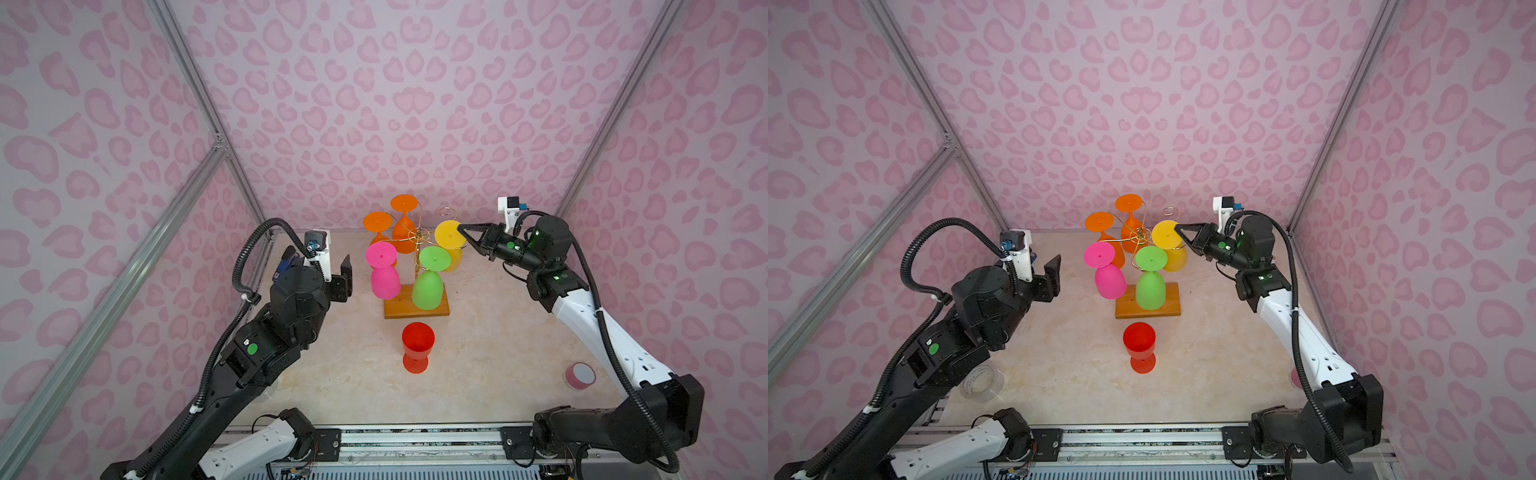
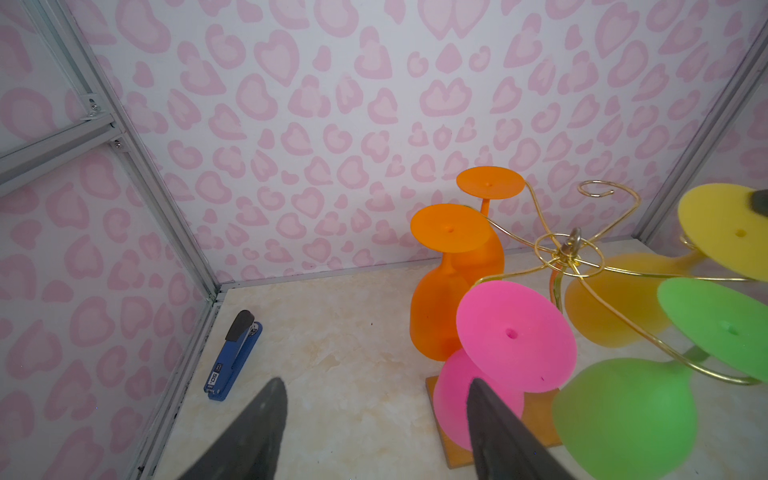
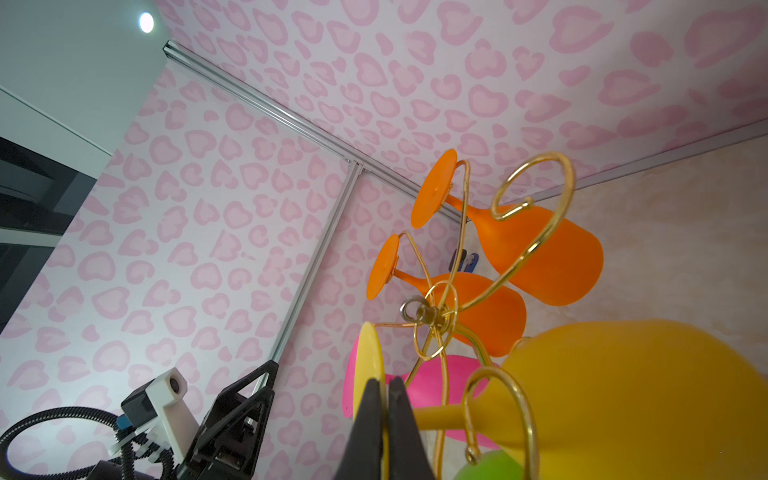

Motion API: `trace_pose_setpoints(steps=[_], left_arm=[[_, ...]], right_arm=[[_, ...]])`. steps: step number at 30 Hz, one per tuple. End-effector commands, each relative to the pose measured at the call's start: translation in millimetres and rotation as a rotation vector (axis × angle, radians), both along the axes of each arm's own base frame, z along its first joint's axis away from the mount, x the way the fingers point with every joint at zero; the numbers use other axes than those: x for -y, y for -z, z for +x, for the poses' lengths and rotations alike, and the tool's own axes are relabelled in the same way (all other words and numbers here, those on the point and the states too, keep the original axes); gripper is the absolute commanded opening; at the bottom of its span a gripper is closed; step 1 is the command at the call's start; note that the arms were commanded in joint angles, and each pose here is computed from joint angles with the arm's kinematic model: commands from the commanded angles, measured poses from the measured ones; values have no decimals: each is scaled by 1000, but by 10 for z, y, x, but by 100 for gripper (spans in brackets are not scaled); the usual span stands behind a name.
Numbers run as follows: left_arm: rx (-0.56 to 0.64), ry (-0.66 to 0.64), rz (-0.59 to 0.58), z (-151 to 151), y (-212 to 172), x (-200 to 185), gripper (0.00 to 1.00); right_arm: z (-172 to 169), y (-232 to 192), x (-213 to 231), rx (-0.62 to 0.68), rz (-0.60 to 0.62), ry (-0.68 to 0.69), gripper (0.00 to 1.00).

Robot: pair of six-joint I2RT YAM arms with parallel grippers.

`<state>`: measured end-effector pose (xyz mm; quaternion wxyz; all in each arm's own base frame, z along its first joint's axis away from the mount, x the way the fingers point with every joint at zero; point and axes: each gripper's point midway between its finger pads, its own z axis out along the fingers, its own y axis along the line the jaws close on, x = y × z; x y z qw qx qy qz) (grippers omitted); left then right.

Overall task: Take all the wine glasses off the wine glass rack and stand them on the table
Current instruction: 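Move the right gripper to the yellow glass's foot and close it, then lift the yellow glass off the rack with the right gripper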

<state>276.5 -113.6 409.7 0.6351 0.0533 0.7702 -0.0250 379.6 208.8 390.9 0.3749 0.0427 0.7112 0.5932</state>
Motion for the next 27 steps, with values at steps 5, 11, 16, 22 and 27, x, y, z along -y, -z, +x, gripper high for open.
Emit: trace_pose_setpoints(steps=[5, 11, 16, 22, 27], left_arm=[[13, -9, -23, 0, -29, -21, 70], [9, -4, -24, -1, -18, -15, 70], [4, -3, -27, 0, 7, -14, 70], [-2, 8, -35, -4, 30, 4, 70], [4, 77, -61, -30, -6, 115, 70]], right_arm=[[155, -105, -26, 51, 10, 11, 0], [298, -65, 32, 50, -2, 40, 0], [412, -67, 216, 50, 2, 98, 0], [471, -115, 548, 57, 19, 170, 0], [309, -327, 967, 118, 30, 273, 0]])
